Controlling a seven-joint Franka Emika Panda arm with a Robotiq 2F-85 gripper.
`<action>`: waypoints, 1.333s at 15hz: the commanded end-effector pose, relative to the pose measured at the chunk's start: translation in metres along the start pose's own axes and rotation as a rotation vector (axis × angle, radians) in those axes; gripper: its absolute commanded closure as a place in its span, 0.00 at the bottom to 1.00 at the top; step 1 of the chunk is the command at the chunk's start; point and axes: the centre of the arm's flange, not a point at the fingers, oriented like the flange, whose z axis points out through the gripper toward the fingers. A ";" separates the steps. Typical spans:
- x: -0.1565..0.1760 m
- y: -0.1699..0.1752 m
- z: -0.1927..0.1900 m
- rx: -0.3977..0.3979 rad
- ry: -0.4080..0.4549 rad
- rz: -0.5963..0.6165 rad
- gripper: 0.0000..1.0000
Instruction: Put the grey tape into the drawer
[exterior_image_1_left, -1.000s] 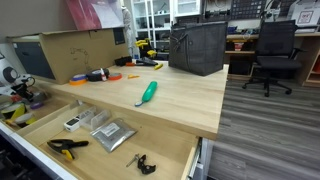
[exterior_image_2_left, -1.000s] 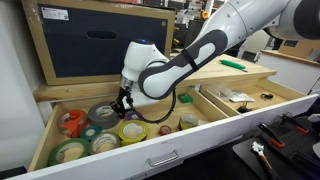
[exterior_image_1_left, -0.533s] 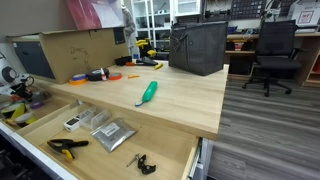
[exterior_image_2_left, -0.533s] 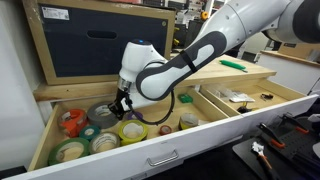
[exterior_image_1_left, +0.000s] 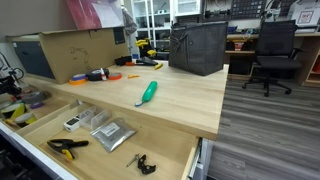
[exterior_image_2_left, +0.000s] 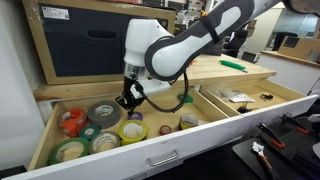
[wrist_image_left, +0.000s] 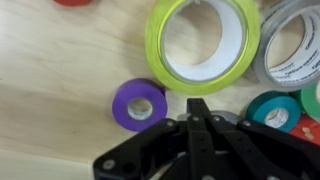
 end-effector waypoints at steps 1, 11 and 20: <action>-0.064 0.022 -0.058 -0.044 -0.105 -0.008 1.00; -0.125 0.086 -0.128 -0.137 -0.151 0.159 1.00; -0.110 0.227 -0.159 -0.177 -0.149 0.383 1.00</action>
